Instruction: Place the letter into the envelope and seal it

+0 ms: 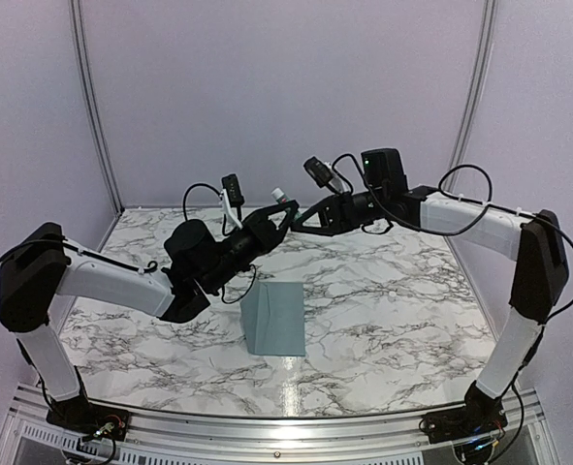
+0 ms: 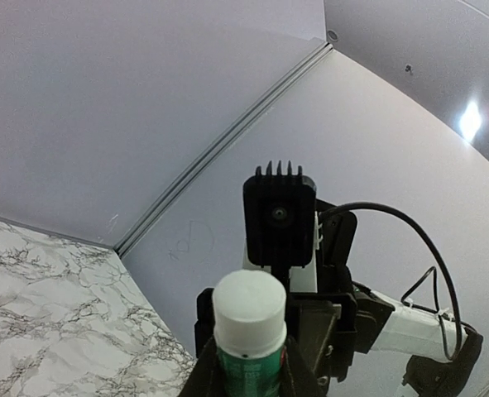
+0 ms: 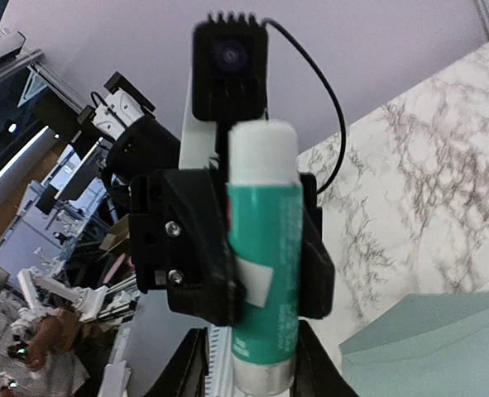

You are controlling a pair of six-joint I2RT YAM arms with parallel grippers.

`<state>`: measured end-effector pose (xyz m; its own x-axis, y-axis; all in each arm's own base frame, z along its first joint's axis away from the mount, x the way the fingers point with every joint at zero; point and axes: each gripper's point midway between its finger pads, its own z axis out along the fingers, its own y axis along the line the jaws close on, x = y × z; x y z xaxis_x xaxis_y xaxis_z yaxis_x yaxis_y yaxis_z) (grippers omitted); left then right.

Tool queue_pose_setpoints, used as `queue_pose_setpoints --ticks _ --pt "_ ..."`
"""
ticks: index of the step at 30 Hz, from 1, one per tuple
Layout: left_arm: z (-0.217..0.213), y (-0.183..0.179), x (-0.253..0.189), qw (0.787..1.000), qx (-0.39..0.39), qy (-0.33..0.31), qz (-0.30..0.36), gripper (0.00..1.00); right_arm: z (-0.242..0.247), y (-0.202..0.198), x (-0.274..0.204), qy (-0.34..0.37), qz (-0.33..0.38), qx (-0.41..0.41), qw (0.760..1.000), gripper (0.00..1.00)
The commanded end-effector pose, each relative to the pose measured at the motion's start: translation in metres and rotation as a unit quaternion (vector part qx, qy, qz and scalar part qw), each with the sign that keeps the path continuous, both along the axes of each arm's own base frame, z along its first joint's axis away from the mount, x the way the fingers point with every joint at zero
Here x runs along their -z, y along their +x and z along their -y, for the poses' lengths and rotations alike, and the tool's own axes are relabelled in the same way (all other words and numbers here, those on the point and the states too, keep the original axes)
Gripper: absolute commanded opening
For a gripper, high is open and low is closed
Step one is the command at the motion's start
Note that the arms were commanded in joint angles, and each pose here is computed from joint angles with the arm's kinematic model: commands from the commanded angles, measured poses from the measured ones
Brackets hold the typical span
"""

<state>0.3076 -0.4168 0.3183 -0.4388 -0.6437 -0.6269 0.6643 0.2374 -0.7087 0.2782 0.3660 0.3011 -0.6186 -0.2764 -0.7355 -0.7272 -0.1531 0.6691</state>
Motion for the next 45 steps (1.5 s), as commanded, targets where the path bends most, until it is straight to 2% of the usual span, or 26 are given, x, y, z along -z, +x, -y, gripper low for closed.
queue_pose_setpoints --ticks 1,4,8,12,15,18,29,33,39,45 --pt "-0.006 0.007 -0.004 1.0 -0.023 0.003 0.011 0.0 0.007 0.009 -0.02 -0.044 0.123 0.05 0.99 0.37" --pt "-0.011 0.009 -0.004 0.999 -0.037 0.003 0.01 0.0 0.008 0.022 -0.002 -0.12 0.213 0.11 0.963 0.44" --pt "-0.016 0.013 -0.002 0.999 -0.053 0.003 0.005 0.0 0.014 0.036 0.012 -0.189 0.256 0.176 0.932 0.48" --pt "-0.018 0.014 -0.001 0.998 -0.06 0.002 0.002 0.0 0.01 0.045 0.011 -0.236 0.327 0.208 0.891 0.48" --pt "-0.018 0.014 0.0 0.998 -0.059 0.001 0.002 0.0 0.006 0.046 0.009 -0.244 0.349 0.214 0.879 0.44" --pt "-0.018 0.014 0.0 0.998 -0.058 0.001 0.002 0.0 0.002 0.045 0.009 -0.245 0.356 0.21 0.877 0.38" --pt "-0.016 0.014 0.002 0.999 -0.053 0.001 0.0 0.0 -0.009 0.036 -0.004 -0.225 0.367 0.202 0.88 0.33" --pt "-0.016 0.015 0.003 0.998 -0.056 0.0 -0.001 0.0 -0.015 0.024 -0.001 -0.211 0.362 0.171 0.892 0.35" --pt "-0.016 0.015 0.002 0.998 -0.056 0.001 0.0 0.0 -0.021 0.014 0.002 -0.208 0.365 0.154 0.894 0.34" --pt "-0.016 0.015 0.003 0.998 -0.056 0.001 -0.001 0.0 -0.019 0.019 -0.002 -0.209 0.367 0.168 0.89 0.24"
